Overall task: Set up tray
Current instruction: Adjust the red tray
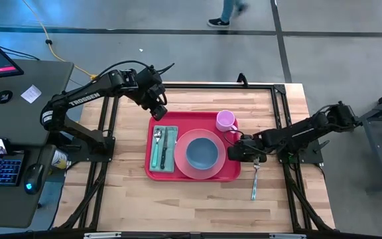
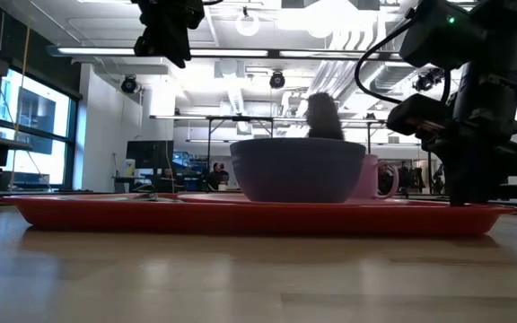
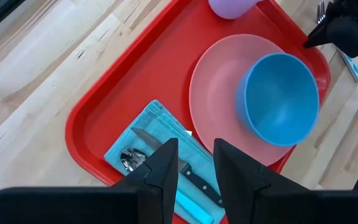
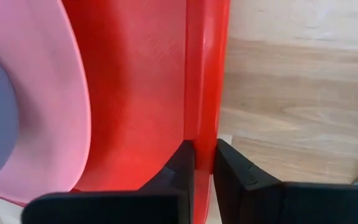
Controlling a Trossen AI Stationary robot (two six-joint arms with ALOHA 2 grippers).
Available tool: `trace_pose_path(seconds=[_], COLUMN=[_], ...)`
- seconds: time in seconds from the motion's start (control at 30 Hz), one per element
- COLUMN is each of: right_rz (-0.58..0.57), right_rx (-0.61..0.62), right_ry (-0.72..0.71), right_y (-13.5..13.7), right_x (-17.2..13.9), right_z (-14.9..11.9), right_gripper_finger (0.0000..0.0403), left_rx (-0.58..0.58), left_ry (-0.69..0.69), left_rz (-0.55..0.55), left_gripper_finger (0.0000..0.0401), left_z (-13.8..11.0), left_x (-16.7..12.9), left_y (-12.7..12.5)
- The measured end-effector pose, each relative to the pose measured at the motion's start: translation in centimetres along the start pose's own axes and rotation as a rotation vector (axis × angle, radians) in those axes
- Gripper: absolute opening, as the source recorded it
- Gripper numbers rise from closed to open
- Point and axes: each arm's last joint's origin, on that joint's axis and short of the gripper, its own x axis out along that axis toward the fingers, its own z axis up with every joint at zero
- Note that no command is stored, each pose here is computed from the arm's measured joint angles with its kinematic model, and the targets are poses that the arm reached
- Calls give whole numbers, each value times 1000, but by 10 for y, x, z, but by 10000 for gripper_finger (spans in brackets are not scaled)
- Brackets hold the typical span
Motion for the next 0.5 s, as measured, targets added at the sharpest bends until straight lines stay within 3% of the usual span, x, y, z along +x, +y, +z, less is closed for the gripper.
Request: trace_pose_path(seconds=[0.5], right_rz=[-31], right_rx=[-10], right_ry=[-21], right_y=[-3], right_x=[0], right_z=[2], right_gripper_finger=[35], left_rx=[0], left_ry=[0], left_rz=[0], left_gripper_finger=[136], left_z=[0], left_x=[0], left_y=[0])
